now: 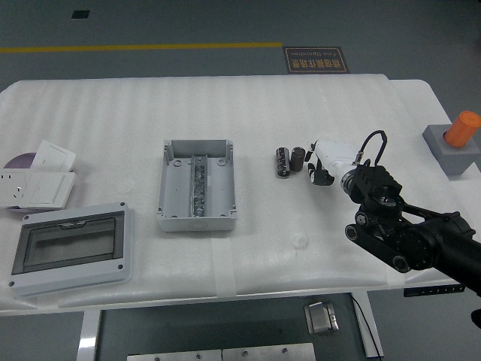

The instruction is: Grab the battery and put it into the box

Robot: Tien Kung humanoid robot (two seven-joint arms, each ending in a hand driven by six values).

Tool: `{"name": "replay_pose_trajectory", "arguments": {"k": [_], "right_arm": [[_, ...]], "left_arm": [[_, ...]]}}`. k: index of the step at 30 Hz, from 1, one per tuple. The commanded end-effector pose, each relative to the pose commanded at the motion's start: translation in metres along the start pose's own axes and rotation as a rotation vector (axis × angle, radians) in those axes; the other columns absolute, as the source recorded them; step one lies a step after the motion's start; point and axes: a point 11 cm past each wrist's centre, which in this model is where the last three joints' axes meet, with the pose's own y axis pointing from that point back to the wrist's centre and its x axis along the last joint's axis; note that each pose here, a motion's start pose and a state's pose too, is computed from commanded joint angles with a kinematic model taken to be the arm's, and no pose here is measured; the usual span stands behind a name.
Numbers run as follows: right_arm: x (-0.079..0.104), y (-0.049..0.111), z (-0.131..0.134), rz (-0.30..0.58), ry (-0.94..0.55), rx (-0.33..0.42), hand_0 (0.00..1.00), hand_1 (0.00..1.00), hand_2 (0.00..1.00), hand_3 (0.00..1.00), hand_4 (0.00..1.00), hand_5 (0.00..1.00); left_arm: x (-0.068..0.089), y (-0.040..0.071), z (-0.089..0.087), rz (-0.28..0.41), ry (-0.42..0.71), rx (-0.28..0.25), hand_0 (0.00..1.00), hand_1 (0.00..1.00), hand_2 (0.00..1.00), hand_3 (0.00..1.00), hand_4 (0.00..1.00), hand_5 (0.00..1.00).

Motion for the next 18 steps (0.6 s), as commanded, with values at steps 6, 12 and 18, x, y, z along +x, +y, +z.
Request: {"name": "replay_pose_trajectory", "arguments": {"k": [6, 12, 18], "right_arm": [[0.004, -0.001, 0.000, -0.028, 0.010, -0.005, 0.590, 0.576, 0.421, 0.674, 0.385, 0.156], [0.010, -0.005, -0.001, -0.064, 0.033, -0.019, 0.677, 0.666, 0.681, 0.839, 0.663, 0.345], [0.022, -0.010, -0.003, -0.062, 0.050, -0.027, 0.732, 0.706, 0.737, 0.992, 0.889, 0.517]], "left_arm": [[0.001, 0.000, 0.000, 0.002, 0.000, 0.000, 0.629, 0.651, 0.512, 0.601, 0.612, 0.469], [0.001, 0.000, 0.002, 0.001, -0.003, -0.003, 0.628, 0.651, 0.512, 0.601, 0.613, 0.469], [0.002, 0.000, 0.001, 0.004, -0.006, 0.000, 0.629, 0.651, 0.511, 0.599, 0.613, 0.472]]}}
